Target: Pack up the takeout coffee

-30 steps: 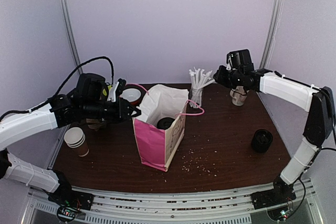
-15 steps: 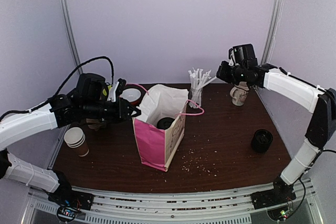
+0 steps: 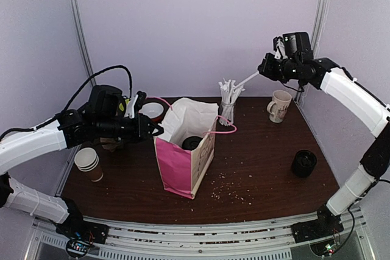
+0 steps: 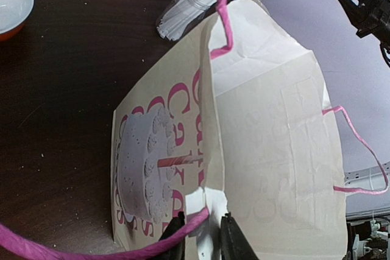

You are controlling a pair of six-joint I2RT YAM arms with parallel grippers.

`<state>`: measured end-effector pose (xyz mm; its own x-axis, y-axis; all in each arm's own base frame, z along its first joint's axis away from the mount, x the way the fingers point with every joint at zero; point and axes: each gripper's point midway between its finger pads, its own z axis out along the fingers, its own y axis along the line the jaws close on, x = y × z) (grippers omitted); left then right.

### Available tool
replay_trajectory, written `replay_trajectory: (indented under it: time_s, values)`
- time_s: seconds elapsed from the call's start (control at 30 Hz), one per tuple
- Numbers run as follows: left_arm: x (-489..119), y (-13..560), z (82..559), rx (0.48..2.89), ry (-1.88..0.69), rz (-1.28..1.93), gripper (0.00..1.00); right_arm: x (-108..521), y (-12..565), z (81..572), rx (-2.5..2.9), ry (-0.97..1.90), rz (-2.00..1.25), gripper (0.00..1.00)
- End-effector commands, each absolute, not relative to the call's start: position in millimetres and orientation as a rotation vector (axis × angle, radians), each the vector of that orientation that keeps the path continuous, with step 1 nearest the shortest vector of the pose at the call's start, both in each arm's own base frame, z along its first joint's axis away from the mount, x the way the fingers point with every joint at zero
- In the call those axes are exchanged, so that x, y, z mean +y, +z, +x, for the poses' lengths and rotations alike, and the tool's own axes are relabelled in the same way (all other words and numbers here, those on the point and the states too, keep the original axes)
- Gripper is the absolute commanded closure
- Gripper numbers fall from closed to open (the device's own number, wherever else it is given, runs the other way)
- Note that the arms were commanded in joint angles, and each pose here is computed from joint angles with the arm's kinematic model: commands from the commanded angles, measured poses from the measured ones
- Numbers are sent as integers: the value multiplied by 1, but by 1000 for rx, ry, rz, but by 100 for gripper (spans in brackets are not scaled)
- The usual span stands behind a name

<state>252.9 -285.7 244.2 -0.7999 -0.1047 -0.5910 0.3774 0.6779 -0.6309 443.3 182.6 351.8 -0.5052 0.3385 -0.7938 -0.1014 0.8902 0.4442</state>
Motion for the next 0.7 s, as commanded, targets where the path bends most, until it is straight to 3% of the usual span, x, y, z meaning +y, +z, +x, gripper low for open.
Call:
replay_trajectory:
  time_s: [0.0,0.23,0.47,0.67]
  values:
    - [-286,248,255,2265,-1026,234,78,174,401,404,2013,564,67,100]
    - [-287,252,256,2256,-1028,236,77,212,442,337,2001,840,-251,100]
    - [-286,257,254,2244,-1039,231,67,264,439,278,2017,1039,-547,100]
    - [-285,262,249,2237,-1065,228,54,297,433,257,2022,1077,-653,100]
